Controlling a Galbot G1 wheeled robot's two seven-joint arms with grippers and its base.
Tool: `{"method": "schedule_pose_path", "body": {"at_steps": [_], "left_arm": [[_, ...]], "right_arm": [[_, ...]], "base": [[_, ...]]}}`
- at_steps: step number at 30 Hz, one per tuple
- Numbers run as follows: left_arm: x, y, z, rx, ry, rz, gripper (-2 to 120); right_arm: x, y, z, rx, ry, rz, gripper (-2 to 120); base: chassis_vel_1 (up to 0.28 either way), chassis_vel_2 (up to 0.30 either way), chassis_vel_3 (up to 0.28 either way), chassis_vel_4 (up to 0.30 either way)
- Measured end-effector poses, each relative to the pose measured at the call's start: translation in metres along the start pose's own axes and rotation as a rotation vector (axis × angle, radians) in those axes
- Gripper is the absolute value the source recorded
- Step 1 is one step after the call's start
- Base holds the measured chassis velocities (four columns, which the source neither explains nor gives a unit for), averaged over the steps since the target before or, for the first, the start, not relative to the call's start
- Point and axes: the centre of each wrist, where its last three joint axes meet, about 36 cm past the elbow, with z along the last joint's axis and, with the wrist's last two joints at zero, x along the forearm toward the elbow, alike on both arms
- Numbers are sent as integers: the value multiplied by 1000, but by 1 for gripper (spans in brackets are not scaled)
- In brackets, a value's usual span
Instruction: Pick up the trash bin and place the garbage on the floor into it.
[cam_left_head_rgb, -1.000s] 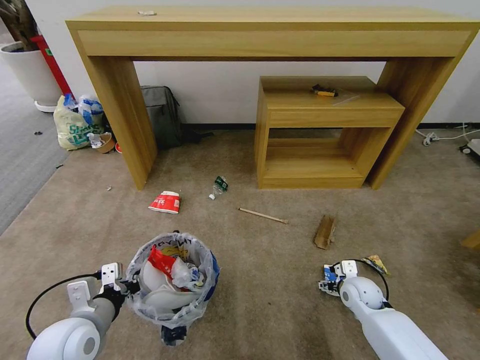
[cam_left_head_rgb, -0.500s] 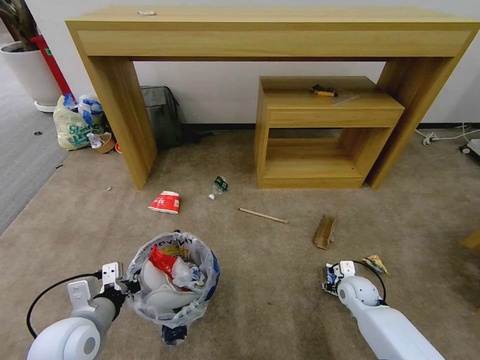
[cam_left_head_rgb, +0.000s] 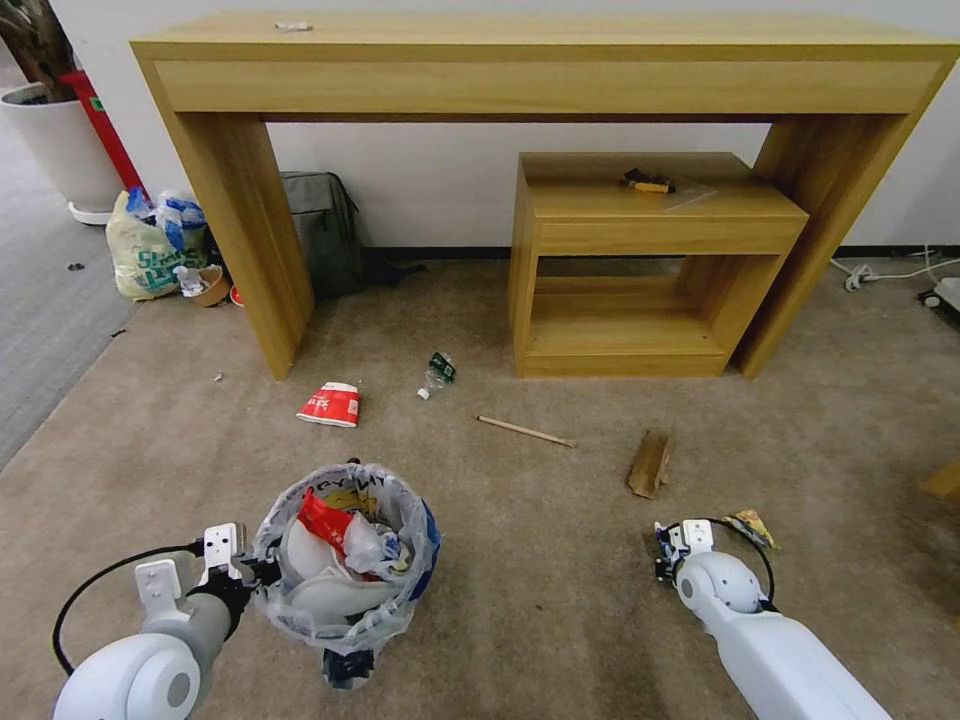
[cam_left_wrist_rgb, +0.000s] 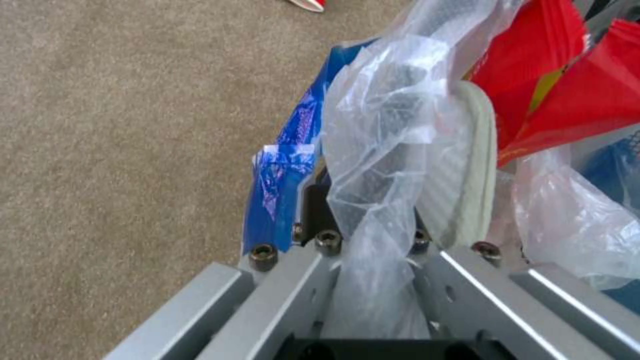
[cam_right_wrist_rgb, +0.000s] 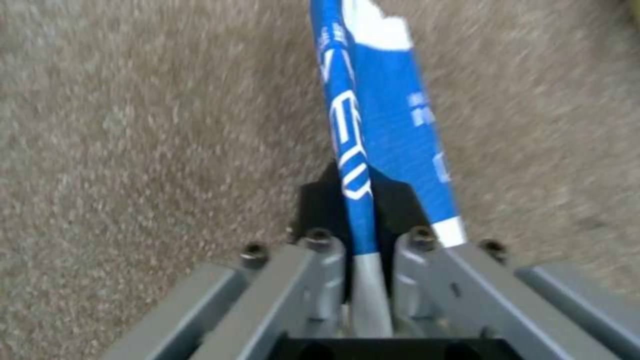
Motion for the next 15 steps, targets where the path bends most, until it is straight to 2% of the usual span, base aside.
{"method": "schedule_pose_path", "body": {"at_steps": [2,5,6,9,10,11,13,14,15], "left_arm": [[1,0,0,0,-1,1,0],[1,0,-1,-2,-2,2,0],[1,0,-1,-2,-2,2,0],[2,0,-1,-3,-2,2,0],[2,0,-1,-3,-2,2,0],[2,0,-1,-4,-2,2,0],[1,0,0,-4,2,2,0],[1,0,0,-4,2,2,0],[0,0,1,-6,6,2,0]], "right_arm": [[7,-3,-2,9,-30,11,0],[31,-10,-13,33,-139,15,0],[31,-10,-13,33,-139,15,0],[65,-7,-38,40,-296,-38,0],[65,-7,-38,40,-296,-38,0],[75,-5,-46,41,-339,-67,0],[112,6,-72,56,-497,-193,0],[112,6,-72,56,-497,-193,0],[129,13,-83,75,-566,-264,0]], "base": [[0,0,0,0],[0,0,0,0],[0,0,0,0],[0,0,0,0],[0,0,0,0],[0,0,0,0],[0,0,0,0],[0,0,0,0],[0,0,0,0]]}}
